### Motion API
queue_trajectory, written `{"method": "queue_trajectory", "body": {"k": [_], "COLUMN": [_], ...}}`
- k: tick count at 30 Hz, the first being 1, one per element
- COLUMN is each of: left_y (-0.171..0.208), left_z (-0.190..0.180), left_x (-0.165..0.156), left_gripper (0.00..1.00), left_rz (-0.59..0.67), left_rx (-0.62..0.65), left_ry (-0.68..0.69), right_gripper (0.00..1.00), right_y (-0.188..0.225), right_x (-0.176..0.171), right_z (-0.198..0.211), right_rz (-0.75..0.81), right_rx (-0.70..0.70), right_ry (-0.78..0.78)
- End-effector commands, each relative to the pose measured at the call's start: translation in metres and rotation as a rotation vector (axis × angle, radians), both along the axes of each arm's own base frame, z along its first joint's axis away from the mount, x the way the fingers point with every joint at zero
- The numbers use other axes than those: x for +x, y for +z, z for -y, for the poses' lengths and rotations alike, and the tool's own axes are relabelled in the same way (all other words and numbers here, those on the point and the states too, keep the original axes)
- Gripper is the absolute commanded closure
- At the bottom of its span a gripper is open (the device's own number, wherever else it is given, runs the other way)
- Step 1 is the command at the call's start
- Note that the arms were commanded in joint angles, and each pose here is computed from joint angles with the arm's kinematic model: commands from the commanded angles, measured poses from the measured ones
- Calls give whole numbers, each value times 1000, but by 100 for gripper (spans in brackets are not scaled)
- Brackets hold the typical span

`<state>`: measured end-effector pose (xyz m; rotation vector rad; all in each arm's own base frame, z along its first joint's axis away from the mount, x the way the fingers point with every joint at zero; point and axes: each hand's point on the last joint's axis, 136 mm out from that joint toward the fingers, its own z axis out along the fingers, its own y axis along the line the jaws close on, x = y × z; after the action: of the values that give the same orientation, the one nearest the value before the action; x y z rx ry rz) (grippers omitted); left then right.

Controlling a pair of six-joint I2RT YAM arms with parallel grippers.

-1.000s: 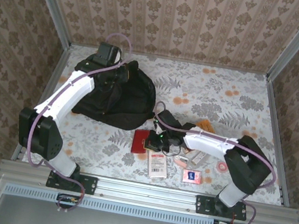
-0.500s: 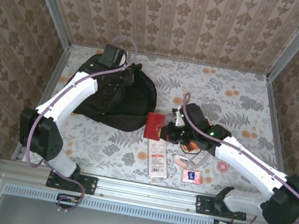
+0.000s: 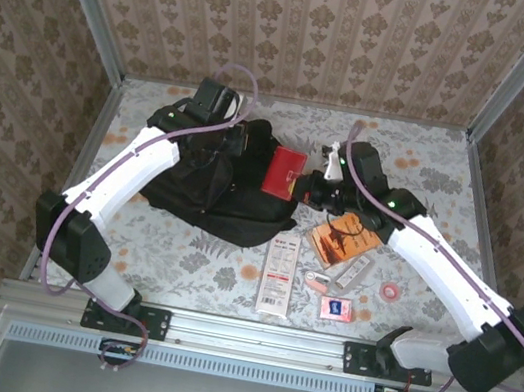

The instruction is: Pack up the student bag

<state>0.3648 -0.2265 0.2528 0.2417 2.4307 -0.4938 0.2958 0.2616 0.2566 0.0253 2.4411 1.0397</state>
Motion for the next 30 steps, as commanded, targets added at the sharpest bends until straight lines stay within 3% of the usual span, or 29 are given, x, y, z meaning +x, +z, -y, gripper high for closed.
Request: {"method": "queue_trajectory", "body": {"k": [1,15,23,27,30], "left_y": [30,42,53,59,58], "left_z": [3,-7,-17,-13,-13], "left_x": [-3,-1,4,2,3], "left_gripper": [100,100,100,100,100], "left_rz": [90,103,98,106,94], "left_rx": [-56,-159,-241,-265,-281], "left_ry": [-34,-12,4,-22,-24], "right_gripper": [100,100,100,100,100], "right_y": [-10,-74,-98,-92,-96], "right_x": [23,77,116,134,140], "right_z": [-14,-55,-125,-157,-174], "right_rz": [-33,-242,-335,-323,-331], "right_rx": [2,41,153,271,285], "right_ry": [-21,-130,-119,-91,-78]}}
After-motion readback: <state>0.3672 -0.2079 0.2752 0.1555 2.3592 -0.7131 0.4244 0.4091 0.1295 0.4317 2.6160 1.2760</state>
